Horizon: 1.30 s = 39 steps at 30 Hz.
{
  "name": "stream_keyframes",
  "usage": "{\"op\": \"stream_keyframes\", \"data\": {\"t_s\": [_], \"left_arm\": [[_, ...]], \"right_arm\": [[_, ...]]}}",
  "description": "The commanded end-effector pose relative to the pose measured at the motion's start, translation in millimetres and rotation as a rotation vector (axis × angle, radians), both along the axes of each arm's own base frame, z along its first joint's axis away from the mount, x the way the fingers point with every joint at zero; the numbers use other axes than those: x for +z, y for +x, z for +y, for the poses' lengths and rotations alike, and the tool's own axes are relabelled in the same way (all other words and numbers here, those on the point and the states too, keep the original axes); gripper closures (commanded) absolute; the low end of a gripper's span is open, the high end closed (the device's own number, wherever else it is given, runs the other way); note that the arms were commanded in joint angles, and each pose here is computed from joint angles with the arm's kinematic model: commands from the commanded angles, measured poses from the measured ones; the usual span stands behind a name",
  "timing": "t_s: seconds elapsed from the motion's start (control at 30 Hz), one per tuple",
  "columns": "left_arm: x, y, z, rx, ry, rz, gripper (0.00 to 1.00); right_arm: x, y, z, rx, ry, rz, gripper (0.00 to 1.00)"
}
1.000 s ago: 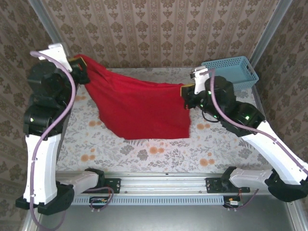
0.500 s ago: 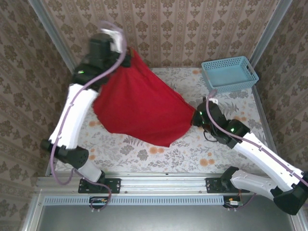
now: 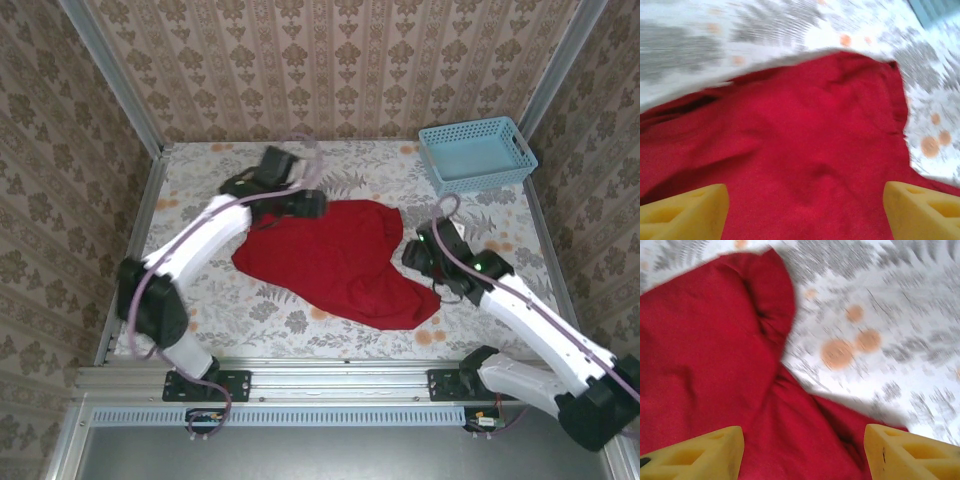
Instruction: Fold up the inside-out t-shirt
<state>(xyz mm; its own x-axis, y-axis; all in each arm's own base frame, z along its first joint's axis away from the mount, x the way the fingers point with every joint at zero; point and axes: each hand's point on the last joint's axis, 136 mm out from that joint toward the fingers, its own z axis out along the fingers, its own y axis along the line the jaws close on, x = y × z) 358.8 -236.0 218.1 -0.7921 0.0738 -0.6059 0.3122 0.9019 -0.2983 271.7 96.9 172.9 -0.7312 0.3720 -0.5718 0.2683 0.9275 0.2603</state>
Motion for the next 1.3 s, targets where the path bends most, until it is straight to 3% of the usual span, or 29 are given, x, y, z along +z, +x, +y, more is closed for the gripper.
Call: {"op": "stream_keyframes", "data": {"t_s": [0.0,0.1,0.2,0.4,0.5,0.77,0.83,0.97,1.1,1.2,1.27], "left_arm": [[3,5,99,0.319,-0.038,-0.032,0.18],[-28,2,154,0.442,-0.096,0.010,0.17],[-52,11,170,0.457,-0.178,0.060,0.17],[-75,40,152,0.395,-0.285,0.097,0.20],[-90,53,147,0.384,-0.279,0.128,0.23],[-117,78,114,0.292,-0.277,0.178,0.31],[-125,84,105,0.272,-0.272,0.198,0.38],[-133,94,92,0.240,-0.272,0.222,0.59],[-120,102,91,0.240,-0.253,0.217,0.97],[-79,105,101,0.253,-0.207,0.142,1.00],[-35,105,111,0.272,-0.182,0.048,1.00]], "right_arm": [[9,38,30,0.148,-0.047,-0.009,0.33],[2,75,49,0.207,-0.100,0.032,0.32],[-5,111,61,0.234,-0.132,0.065,0.30],[-46,172,61,0.218,-0.173,0.159,0.31],[-68,192,59,0.201,-0.169,0.207,0.33],[-107,221,68,0.234,-0.211,0.279,0.32],[-116,224,70,0.243,-0.207,0.299,0.34],[-121,226,71,0.252,-0.204,0.305,0.52],[-91,230,72,0.267,-0.209,0.241,0.82],[-46,228,69,0.274,-0.230,0.157,0.98],[-8,222,64,0.273,-0.239,0.082,1.00]]}}
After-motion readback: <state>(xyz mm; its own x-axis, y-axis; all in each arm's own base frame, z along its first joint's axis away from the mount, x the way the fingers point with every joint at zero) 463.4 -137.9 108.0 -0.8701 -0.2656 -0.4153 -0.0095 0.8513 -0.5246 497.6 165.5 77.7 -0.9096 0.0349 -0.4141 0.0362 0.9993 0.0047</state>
